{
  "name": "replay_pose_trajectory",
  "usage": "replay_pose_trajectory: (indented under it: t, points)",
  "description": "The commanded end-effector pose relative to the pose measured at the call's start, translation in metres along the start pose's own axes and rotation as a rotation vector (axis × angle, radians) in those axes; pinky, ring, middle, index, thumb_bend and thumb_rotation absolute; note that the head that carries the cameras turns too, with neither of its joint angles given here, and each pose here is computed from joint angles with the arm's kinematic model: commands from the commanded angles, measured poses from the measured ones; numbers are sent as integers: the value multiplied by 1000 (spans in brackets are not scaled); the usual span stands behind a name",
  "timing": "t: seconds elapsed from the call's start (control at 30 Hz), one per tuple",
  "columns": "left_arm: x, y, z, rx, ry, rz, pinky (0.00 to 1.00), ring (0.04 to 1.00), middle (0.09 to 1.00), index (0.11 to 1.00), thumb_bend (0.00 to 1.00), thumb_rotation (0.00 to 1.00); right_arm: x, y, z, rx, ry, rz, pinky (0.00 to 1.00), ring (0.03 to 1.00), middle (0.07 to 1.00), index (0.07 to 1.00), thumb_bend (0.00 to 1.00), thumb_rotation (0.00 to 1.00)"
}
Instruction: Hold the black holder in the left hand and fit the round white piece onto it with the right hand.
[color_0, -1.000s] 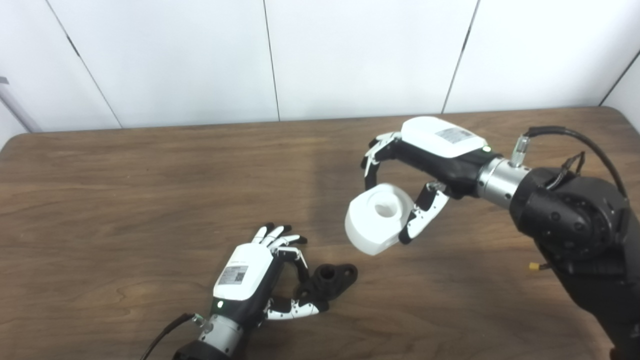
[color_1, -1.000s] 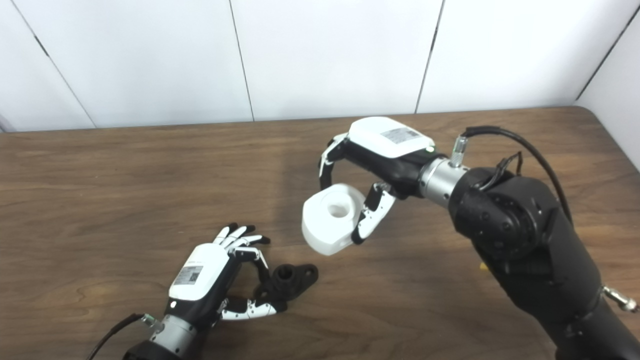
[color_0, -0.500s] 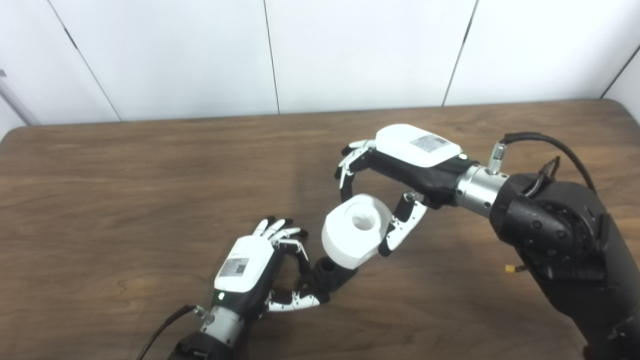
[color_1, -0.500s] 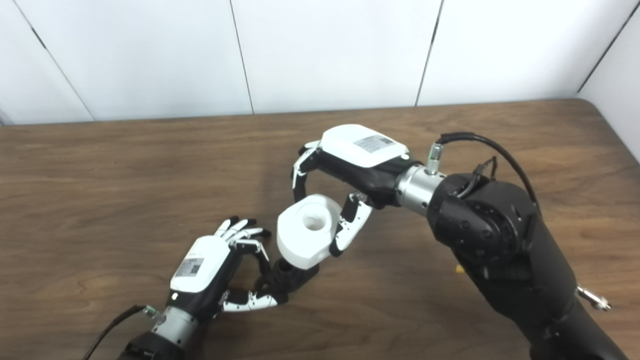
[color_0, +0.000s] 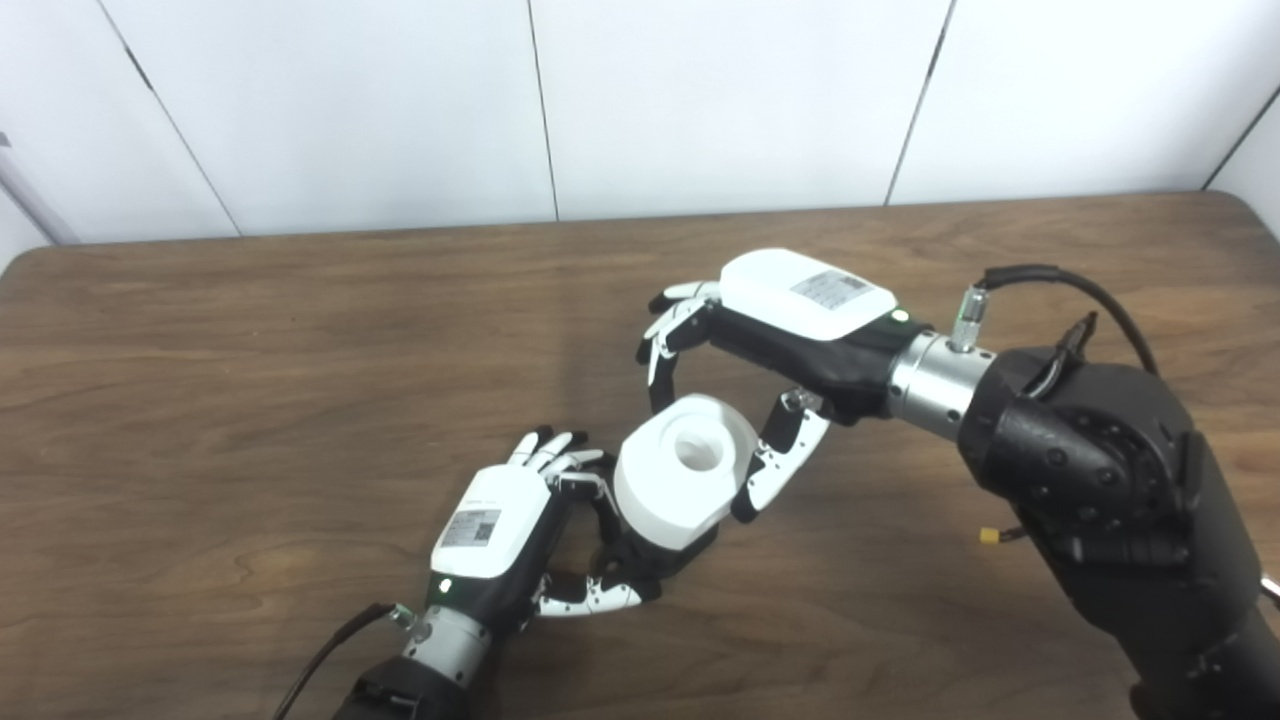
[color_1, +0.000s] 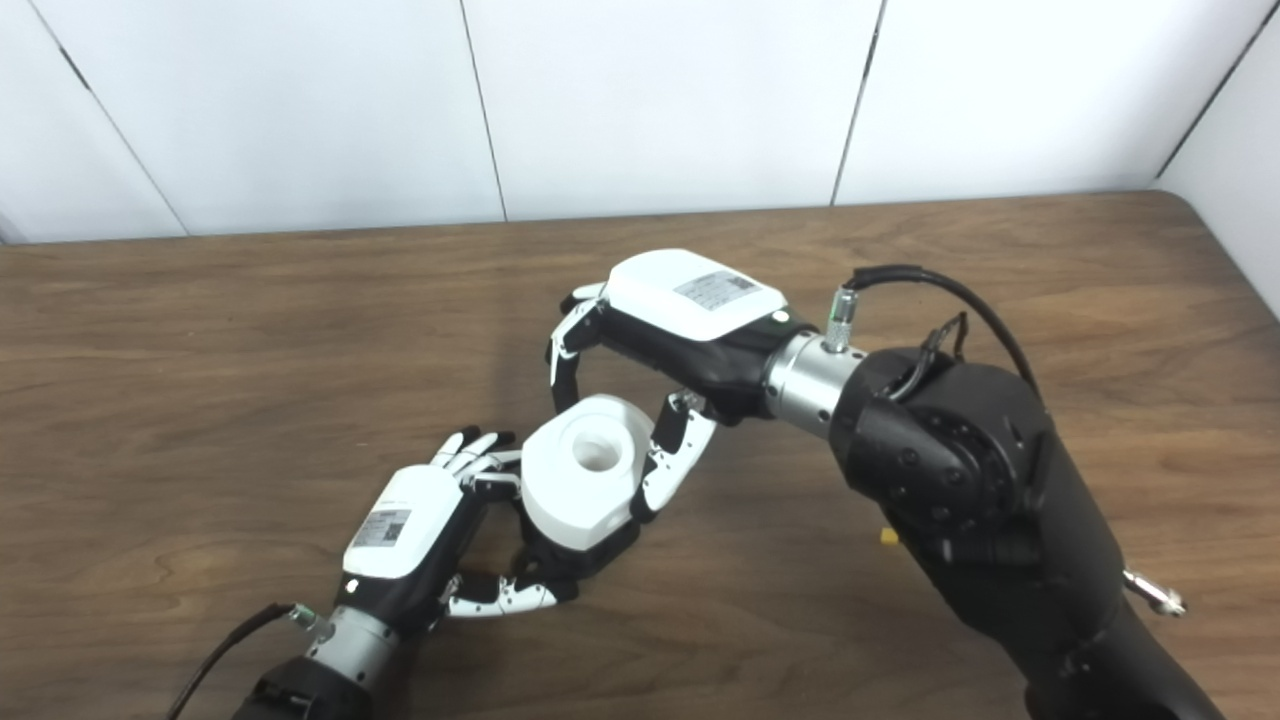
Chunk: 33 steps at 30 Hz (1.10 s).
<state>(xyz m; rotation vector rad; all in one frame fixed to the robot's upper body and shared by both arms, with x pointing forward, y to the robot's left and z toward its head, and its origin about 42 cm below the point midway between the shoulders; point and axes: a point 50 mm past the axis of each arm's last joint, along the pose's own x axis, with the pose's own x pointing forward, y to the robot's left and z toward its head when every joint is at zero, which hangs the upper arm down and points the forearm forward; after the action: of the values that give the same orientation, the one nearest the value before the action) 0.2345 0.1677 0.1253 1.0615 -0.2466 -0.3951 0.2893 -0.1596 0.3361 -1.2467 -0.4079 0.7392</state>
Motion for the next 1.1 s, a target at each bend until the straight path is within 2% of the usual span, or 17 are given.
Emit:
replay_pose_trajectory:
  t: [0.0, 0.5, 1.07]
  points:
    - [-3, -16, -1, 27, 30, -96, 991, 926, 811, 487, 521, 50, 2, -11, 4, -40, -20, -51, 742, 887, 767, 483, 525, 136]
    - [-2, -14, 2, 24, 34, -97, 997, 925, 812, 487, 520, 51, 6, 2, 0, -23, -18, -43, 747, 891, 767, 483, 525, 134]
    - [0, -11, 4, 31, 34, -105, 1000, 928, 815, 487, 520, 52, 8, 3, 4, -20, -14, -34, 745, 893, 770, 483, 525, 135]
